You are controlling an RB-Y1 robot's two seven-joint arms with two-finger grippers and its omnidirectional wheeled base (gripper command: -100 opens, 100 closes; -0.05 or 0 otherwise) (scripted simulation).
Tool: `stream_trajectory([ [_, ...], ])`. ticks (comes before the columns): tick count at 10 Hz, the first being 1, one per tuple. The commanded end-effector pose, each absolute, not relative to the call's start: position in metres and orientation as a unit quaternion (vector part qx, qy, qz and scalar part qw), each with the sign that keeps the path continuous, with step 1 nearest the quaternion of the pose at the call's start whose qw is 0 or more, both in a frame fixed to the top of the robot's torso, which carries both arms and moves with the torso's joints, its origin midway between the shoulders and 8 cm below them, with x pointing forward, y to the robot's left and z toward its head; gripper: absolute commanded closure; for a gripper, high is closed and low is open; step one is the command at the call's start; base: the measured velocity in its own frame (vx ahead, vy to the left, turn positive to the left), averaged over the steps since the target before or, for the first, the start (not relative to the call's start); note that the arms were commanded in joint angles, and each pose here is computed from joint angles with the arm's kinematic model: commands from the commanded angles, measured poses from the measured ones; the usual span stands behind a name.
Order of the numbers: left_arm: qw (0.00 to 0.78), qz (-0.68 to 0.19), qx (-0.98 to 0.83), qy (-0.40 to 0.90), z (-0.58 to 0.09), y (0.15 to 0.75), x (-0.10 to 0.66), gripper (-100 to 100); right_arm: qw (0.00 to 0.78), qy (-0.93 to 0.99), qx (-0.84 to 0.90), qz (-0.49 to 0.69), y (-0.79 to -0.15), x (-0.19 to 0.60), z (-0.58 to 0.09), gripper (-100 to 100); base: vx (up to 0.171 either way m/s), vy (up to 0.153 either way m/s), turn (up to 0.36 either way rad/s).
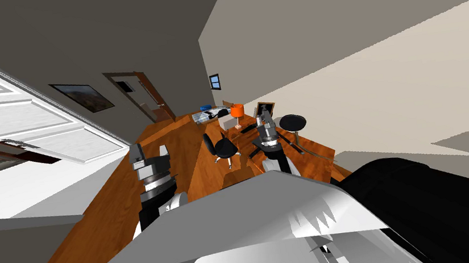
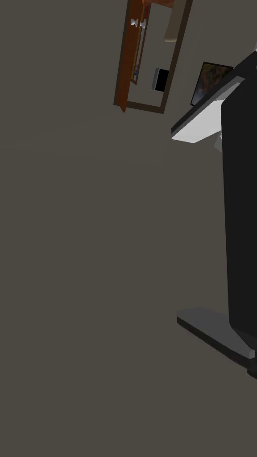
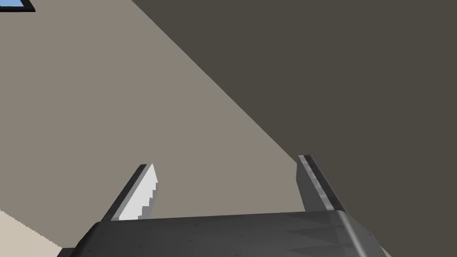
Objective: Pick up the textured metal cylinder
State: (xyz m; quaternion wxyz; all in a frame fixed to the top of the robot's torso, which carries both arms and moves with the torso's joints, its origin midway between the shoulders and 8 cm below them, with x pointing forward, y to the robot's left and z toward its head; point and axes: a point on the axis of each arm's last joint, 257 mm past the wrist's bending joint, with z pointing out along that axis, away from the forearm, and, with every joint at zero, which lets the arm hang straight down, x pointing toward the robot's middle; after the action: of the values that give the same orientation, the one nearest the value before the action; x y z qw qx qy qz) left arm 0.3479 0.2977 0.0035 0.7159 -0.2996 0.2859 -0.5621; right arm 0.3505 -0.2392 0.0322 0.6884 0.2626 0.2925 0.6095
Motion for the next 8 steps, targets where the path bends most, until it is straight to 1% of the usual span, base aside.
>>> stream_trajectory([
  [1,0.716,-0.562,-0.3,0.286,0.004,0.298,0.348,0,0.679,0.304,0.265,0.614,-0.239,0.355,0.025,-100,0.006,0.014,0.001],
  [4,0.716,-0.562,-0.3,0.286,0.003,0.298,0.348,0,0.643,0.328,0.29,0.628,-0.248,0.372,0.001,-100,0.032,0.04,0.002],
  [7,0.716,-0.562,-0.3,0.286,0.003,0.298,0.348,0,0.597,0.347,0.339,0.639,-0.27,0.397,-0.033,-100,0.058,0.068,0.005],
  [8,0.716,-0.562,-0.3,0.286,0.003,0.298,0.348,0,0.593,0.348,0.344,0.639,-0.271,0.398,-0.037,-100,0.044,0.059,0.001],
])
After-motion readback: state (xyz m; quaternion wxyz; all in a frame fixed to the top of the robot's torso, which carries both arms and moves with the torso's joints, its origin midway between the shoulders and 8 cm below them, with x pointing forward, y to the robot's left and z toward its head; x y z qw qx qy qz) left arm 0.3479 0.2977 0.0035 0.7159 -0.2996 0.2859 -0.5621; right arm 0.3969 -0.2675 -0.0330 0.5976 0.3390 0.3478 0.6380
